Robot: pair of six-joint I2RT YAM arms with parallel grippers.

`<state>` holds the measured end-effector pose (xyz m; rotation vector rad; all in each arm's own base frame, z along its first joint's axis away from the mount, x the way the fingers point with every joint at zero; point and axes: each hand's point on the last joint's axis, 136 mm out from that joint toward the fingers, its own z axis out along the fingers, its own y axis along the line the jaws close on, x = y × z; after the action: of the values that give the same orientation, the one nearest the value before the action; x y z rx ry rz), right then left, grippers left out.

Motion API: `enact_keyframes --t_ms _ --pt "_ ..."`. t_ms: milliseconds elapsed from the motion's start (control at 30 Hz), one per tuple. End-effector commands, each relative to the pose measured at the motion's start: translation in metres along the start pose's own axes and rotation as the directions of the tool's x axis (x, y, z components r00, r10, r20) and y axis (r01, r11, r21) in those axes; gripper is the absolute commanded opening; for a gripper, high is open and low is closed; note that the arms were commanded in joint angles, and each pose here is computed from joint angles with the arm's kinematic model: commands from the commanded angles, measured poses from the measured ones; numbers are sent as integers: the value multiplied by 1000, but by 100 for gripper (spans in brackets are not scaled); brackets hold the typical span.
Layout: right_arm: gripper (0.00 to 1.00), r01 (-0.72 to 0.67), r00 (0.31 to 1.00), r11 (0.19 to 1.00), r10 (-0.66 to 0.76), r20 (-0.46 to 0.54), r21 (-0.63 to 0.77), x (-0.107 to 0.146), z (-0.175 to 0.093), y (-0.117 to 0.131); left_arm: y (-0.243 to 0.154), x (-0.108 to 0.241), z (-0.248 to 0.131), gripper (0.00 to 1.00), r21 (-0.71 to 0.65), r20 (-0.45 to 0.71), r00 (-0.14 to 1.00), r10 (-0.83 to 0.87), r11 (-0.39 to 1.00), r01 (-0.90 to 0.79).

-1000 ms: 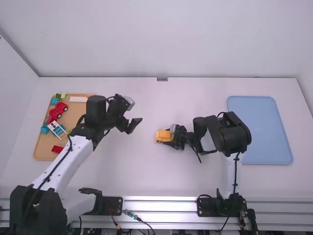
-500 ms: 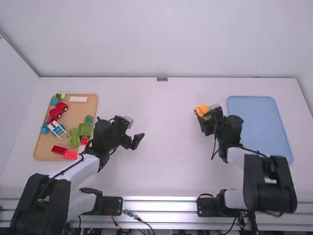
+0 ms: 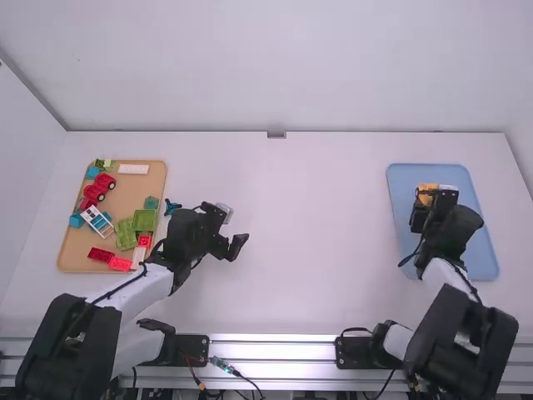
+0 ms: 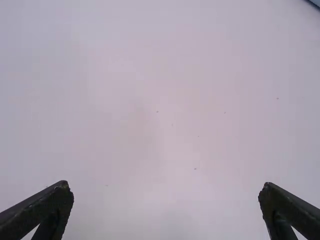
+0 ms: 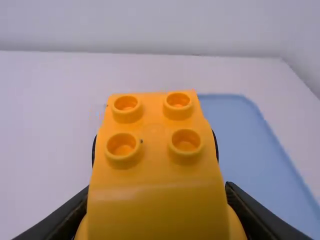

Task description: Assemble lego blocks to make yellow taxi

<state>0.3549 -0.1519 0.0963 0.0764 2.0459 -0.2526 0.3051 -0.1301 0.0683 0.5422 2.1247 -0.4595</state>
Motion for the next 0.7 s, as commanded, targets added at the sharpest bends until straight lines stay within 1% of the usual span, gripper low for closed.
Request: enact_keyframes --t_ms 0,100,200,333,367,433,567,600,633,667 --pt "0 -18 1000 999 18 -12 -35 10 15 -4 1 -8 0 99 -5 14 1000 1 1000 -1" --pt "0 -40 999 998 38 -34 -56 23 27 -7 -1 -8 1 99 0 13 1000 5 1000 -5" --pt "0 -63 994 996 57 -90 -59 44 44 -10 -3 -7 1 99 5 10 1000 6 1000 -6" --pt "0 -78 990 994 68 -126 -71 57 54 -9 0 -6 1 99 -3 6 1000 2 1000 -1" --pt "0 -78 990 994 68 -126 -71 57 54 -9 0 -6 1 99 -3 6 1000 2 1000 -1" --pt "0 -90 986 993 78 -150 -74 66 60 -8 1 -5 1 99 -5 3 1000 0 1000 0" --pt "0 -104 981 992 90 -173 -76 74 63 -7 0 -6 1 99 -7 3 1000 6 1000 -6" --pt "29 -104 981 992 90 -174 -72 75 62 -8 2 -5 1 99 -19 1 1000 5 1000 -5" --pt "57 -106 979 992 94 -179 -62 77 61 -10 4 -5 1 99 -27 -1 1000 0 1000 0" --pt "64 -107 979 992 94 -180 -60 78 61 -11 4 -4 1 99 -28 -2 1000 -1 1000 1"
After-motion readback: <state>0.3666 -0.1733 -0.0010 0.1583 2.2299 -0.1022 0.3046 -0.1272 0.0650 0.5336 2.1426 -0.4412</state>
